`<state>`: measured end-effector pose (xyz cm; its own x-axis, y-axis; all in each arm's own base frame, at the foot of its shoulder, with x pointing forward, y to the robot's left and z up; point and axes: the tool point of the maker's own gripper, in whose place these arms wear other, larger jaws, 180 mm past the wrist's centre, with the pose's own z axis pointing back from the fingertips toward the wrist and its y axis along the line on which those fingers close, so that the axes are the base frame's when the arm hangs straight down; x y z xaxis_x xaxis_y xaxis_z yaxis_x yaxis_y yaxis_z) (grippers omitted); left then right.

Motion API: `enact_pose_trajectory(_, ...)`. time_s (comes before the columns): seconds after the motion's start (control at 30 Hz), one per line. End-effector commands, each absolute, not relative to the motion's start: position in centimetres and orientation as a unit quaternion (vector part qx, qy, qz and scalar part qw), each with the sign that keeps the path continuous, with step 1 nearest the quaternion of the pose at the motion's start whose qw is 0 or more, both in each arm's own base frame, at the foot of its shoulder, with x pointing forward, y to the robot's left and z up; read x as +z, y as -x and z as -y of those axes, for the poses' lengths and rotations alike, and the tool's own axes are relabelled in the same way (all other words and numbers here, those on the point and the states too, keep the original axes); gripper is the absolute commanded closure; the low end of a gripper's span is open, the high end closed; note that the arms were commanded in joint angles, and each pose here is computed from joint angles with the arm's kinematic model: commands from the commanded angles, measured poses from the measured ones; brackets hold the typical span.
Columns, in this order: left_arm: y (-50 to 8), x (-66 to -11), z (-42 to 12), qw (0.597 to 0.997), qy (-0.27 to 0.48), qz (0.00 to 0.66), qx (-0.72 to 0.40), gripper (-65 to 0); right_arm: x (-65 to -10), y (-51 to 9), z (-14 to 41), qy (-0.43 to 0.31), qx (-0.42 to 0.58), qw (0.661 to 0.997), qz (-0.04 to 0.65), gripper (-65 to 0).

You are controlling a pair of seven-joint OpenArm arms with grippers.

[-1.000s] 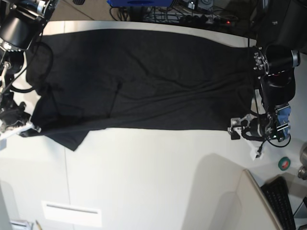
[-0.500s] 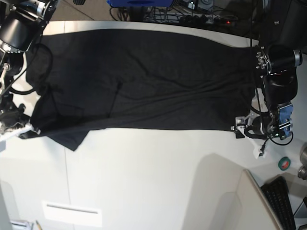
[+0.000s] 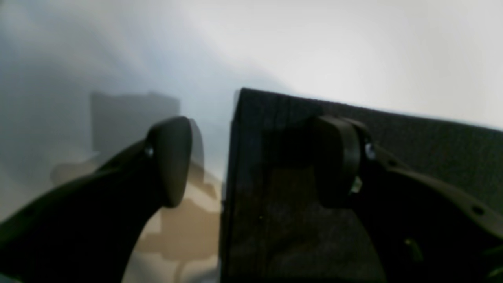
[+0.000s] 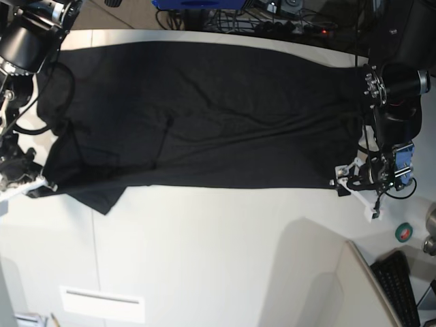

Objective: Layout the t-shirt on the table in an organized manner, then fold the t-shirt properly
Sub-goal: 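Hold the shirt edges with both grippers and lift them over the body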

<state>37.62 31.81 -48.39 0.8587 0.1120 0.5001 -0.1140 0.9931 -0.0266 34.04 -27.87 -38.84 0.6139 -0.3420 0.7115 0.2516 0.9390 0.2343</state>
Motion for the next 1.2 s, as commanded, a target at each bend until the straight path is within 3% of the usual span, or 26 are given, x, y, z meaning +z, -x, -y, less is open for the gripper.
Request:
enact_pose_trajectory(0.0,-37.6,-48.2,-32.2,0.965,-0.004,0.255,0.062,-44.8,-37.0,-35.2,28.6,-0.051,-0.162,0.883,0.437,0.0)
enact_pose_trajectory(0.13,-37.6,-48.6,-31.8,0.965,0.001,0.256,0.063,-44.3,-37.0,-35.2,28.6,-0.051,-0.162,0.883,0.437,0.0)
enact_pose_trajectory(0.2,-37.6,-48.5,-31.8,0.964,0.000,0.257,0.063,-39.2,-37.0,-35.2,28.6,-0.051,-0.162,0.884,0.436,0.0)
enact_pose_trajectory(0.27,-37.8,-48.4,-31.8,0.964,0.001,0.260,0.062,-28.3,-37.0,-35.2,28.6,-0.051,-0.162,0.884,0.436,0.0)
enact_pose_trajectory(0.4,-38.2,-48.1,-31.6,0.962,0.005,0.265,0.066,0.0,-37.1,-35.1,28.6,-0.051,-0.163,0.884,0.436,0.0)
enact_pose_trajectory(0.73,-43.9,-41.8,-30.1,0.940,-0.001,0.339,0.034,0.0,-39.0,-37.4,29.1,-0.077,-0.186,0.890,0.410,0.0)
enact_pose_trajectory(1.17,-49.6,-35.3,-27.3,0.918,0.019,0.395,0.023,0.0,-36.0,-43.4,30.6,-0.047,-0.124,0.869,0.477,0.0)
